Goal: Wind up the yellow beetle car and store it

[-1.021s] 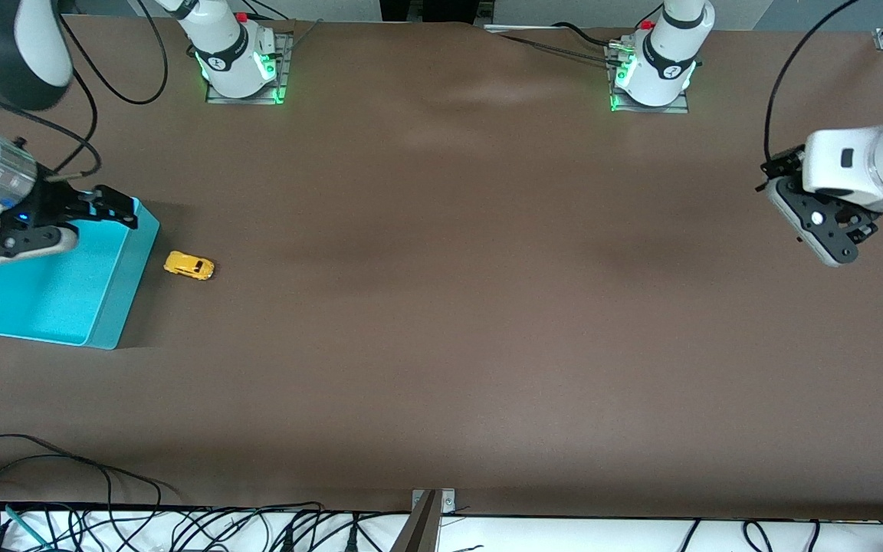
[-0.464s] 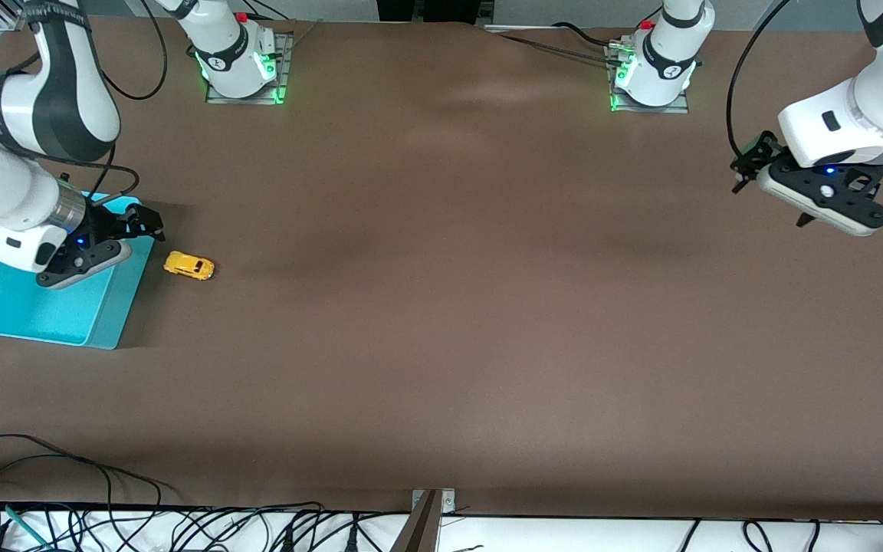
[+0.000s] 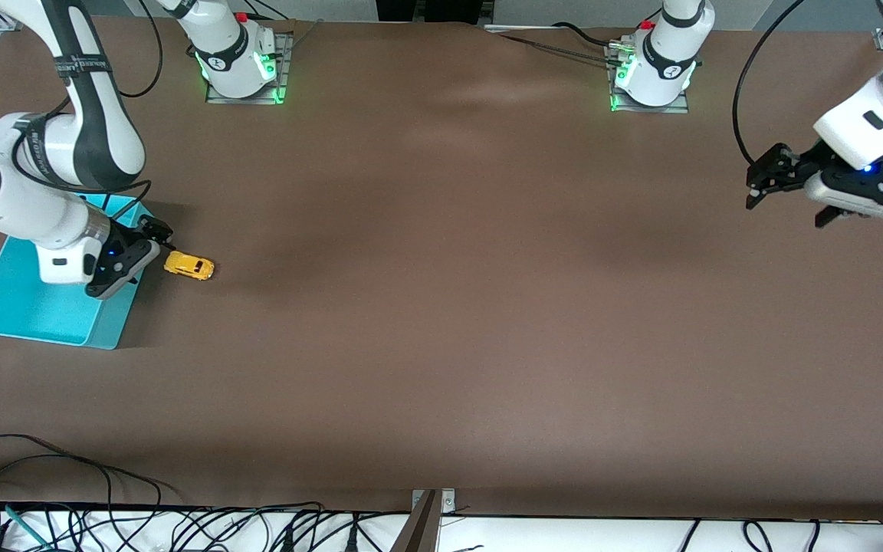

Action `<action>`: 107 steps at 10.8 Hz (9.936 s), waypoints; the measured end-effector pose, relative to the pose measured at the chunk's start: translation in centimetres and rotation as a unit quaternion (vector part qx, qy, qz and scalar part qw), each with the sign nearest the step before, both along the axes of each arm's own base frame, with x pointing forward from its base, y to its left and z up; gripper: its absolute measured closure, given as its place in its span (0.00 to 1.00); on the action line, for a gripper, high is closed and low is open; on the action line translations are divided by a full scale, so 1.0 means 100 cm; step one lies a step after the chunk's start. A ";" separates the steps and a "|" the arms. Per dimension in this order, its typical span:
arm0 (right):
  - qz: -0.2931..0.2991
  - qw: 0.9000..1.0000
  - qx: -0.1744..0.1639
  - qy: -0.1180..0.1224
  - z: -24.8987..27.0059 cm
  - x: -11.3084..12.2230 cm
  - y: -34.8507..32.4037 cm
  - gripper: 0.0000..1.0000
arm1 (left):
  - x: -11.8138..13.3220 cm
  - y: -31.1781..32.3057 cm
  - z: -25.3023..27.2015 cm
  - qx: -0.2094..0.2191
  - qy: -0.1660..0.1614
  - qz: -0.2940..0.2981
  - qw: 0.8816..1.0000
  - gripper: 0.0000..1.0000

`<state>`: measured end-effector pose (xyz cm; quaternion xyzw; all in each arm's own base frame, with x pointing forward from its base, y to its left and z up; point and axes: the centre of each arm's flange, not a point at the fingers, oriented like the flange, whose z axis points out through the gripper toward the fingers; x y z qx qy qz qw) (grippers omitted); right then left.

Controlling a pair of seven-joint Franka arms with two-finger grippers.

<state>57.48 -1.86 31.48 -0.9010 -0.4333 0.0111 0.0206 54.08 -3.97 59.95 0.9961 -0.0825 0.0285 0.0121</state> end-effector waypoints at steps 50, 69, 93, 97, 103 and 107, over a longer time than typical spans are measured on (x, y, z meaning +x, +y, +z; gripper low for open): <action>0.299 0.954 0.035 0.019 0.071 -0.080 -0.109 0.61 | -0.020 0.007 0.018 0.001 0.043 0.051 0.998 0.00; 0.404 0.913 0.048 0.022 -0.099 -0.087 -0.247 0.61 | -0.024 0.008 0.017 0.002 0.060 0.052 0.997 0.00; -0.089 0.995 0.036 -0.004 0.176 -0.037 -0.032 0.00 | -0.024 0.008 0.017 0.003 0.061 0.052 0.997 0.00; -0.265 0.964 0.015 -0.006 0.224 -0.027 0.031 0.00 | -0.024 0.008 0.017 0.003 0.061 0.052 0.997 0.00; -0.361 0.932 -0.034 -0.003 0.245 -0.020 0.062 0.00 | -0.024 0.007 0.017 0.003 0.061 0.052 0.997 0.00; -0.374 0.927 -0.035 0.000 0.243 -0.018 0.050 0.00 | -0.024 0.007 0.017 0.003 0.061 0.052 0.997 0.00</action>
